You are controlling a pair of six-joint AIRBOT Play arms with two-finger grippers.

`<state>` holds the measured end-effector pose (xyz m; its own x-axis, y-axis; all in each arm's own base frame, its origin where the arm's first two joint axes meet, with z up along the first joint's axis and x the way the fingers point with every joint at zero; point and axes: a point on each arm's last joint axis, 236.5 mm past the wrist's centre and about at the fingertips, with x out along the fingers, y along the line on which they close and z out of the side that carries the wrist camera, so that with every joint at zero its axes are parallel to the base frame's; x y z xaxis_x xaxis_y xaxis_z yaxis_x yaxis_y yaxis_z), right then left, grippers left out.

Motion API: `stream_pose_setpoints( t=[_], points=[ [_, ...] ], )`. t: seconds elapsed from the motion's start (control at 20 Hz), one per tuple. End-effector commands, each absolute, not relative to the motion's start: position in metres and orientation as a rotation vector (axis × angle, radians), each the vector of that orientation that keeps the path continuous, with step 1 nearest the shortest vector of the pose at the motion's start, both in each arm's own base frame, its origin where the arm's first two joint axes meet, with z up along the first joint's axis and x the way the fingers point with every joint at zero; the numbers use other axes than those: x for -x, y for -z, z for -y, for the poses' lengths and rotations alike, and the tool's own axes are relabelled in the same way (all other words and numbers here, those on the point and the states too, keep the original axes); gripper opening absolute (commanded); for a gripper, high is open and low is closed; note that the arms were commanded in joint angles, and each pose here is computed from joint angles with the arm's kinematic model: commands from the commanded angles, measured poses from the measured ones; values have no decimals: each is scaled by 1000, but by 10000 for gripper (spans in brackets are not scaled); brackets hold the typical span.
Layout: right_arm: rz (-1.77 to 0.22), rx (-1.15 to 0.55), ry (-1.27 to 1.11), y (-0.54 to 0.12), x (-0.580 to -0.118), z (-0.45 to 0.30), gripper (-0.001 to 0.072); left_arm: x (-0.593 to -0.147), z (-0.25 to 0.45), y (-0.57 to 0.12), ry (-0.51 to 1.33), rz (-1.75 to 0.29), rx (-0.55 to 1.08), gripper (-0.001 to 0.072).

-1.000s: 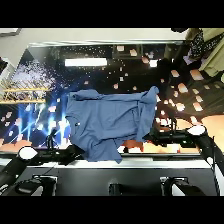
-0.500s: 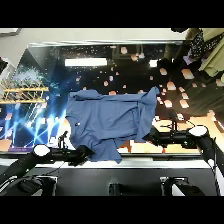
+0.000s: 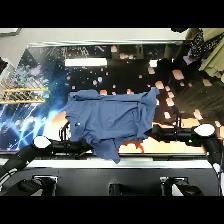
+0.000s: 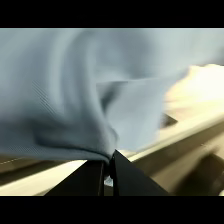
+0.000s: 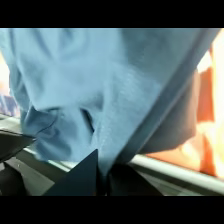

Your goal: Fold the clothes and pants, and hang the long-sleeved shirts on hangers.

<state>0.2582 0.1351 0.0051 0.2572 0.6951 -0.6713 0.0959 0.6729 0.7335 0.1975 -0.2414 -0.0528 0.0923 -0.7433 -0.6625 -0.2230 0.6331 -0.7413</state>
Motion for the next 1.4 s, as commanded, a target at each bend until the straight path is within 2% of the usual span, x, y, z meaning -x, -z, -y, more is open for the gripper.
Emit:
stream_pose_setpoints(
  t=[0.0, 0.15, 0.3, 0.4, 0.55, 0.7, 0.85, 1.05, 1.2, 1.35],
  points=[
    [-1096, -627, -491, -56, -296, -123, 30, -239, 234, -1, 563, -1346, 751, 14],
    [-859, -439, -500, -153, -337, -106, 30, -297, 192, -91, 567, -1130, 566, 14],
    [-591, -269, -449, -275, -344, -88, 30, -332, 111, -217, 391, -836, 383, 14],
    [-406, -165, -375, -354, -322, -74, 30, -323, 71, -309, 298, -615, 313, 14],
    [-150, -64, -238, -448, -261, -52, 30, -277, 44, -421, 212, -308, 248, 15],
    [31, -80, -106, -499, -205, -29, 30, -231, 34, -471, 129, -142, 191, 15],
    [139, -122, -75, -522, -176, -24, 30, -205, 22, -482, 39, -85, 189, 15],
    [82, -177, -73, -511, -199, -21, 30, -215, 7, -477, -12, -104, 227, 14],
    [-101, -268, -61, -470, -253, -15, 30, -263, -2, -450, 14, -218, 226, 14],
    [-457, -322, -32, -375, -330, -7, 30, -349, -4, -380, 119, -437, 245, 14]
  ],
)
